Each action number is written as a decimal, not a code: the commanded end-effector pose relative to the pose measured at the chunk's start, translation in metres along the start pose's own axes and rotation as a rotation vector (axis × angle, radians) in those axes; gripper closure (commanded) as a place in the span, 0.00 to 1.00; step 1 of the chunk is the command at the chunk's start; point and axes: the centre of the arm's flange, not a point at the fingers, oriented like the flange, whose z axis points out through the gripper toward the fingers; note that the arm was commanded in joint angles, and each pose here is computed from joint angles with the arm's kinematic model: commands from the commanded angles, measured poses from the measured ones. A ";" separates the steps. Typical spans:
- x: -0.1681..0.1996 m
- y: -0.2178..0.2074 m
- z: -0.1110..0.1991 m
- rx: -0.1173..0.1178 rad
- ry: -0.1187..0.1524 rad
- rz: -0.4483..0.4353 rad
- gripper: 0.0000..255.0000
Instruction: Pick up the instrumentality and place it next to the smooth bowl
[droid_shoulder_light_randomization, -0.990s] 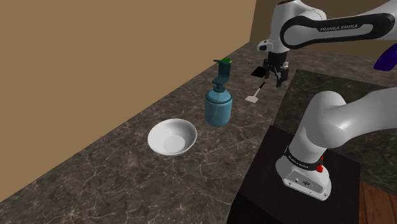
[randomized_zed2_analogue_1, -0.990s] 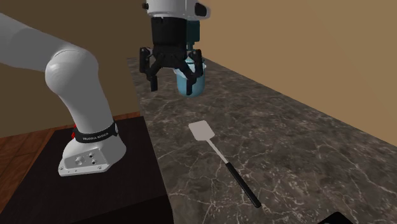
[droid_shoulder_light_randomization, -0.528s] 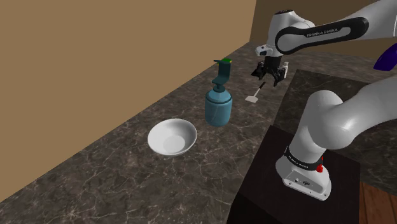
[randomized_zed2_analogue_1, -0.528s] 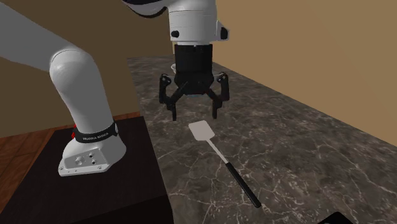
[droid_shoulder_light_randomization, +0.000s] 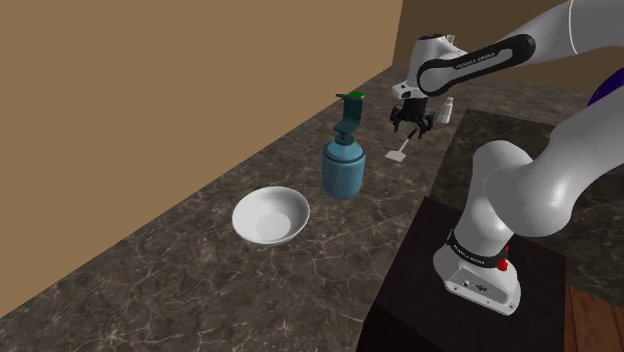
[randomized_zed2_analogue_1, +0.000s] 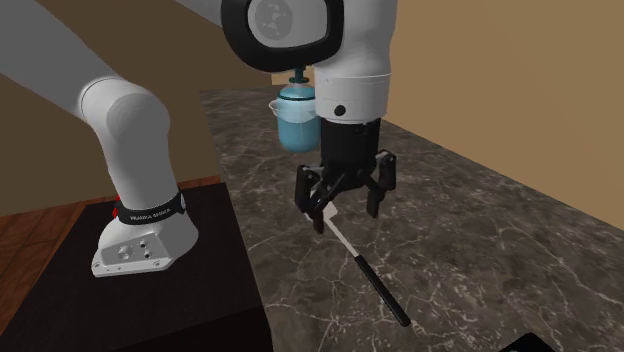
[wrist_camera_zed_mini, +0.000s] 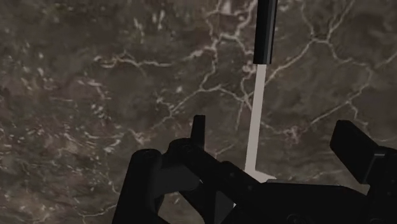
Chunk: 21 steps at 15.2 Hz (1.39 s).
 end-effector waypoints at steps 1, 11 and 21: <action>-0.001 0.000 0.011 -0.001 0.000 -0.007 0.00; -0.001 0.000 0.029 -0.001 0.000 -0.007 0.00; -0.001 0.000 0.029 -0.001 0.000 -0.007 1.00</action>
